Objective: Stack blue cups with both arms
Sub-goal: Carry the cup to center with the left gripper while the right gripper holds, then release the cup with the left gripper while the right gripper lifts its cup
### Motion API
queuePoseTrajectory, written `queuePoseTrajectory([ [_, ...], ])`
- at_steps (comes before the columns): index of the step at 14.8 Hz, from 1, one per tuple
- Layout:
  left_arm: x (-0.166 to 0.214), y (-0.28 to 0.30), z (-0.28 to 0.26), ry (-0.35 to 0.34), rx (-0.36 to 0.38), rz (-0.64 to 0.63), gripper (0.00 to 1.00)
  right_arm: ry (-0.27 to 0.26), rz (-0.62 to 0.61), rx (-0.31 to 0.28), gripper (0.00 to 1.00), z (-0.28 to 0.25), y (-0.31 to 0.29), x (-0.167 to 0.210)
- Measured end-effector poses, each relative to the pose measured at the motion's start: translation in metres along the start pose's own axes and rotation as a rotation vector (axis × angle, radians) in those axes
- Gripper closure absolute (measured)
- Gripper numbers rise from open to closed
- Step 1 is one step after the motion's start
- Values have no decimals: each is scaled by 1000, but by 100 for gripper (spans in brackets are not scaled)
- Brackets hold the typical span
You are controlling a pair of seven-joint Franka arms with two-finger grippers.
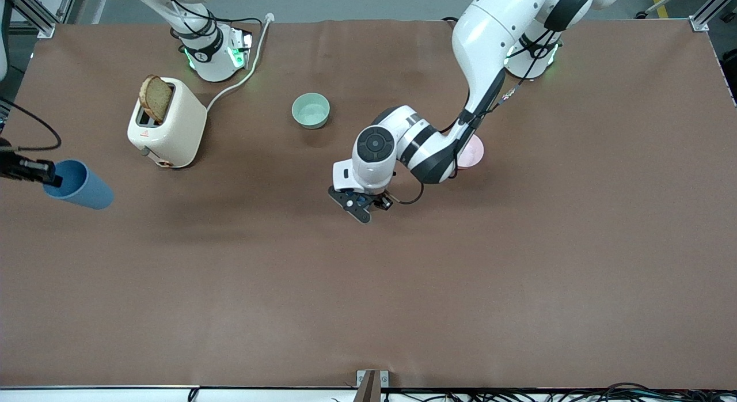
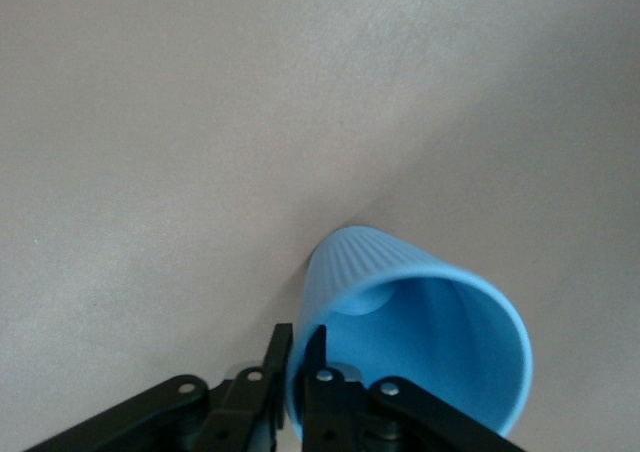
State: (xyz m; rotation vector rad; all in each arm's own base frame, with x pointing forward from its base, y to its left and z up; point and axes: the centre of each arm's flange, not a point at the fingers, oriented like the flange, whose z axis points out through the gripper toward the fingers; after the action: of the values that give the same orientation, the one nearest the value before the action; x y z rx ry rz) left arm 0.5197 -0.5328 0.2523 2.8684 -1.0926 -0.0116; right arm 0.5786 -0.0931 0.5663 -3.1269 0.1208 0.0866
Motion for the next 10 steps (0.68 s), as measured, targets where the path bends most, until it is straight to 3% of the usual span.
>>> queuePoseTrajectory([
  [2,4,-3,-21,7,4,-4,66,1,-4,1,95,-17,-7,-14],
  [5,1,-29,-103,18,23,-40,39,2,-9,1,95,-29,-14,-25],
  [9,-27,-167,-221,112,58,-233,1,47,-20,-2,95,-52,-23,-26],
  [10,-41,-214,-236,128,68,-300,0,58,-16,-2,95,-58,-26,-26],
])
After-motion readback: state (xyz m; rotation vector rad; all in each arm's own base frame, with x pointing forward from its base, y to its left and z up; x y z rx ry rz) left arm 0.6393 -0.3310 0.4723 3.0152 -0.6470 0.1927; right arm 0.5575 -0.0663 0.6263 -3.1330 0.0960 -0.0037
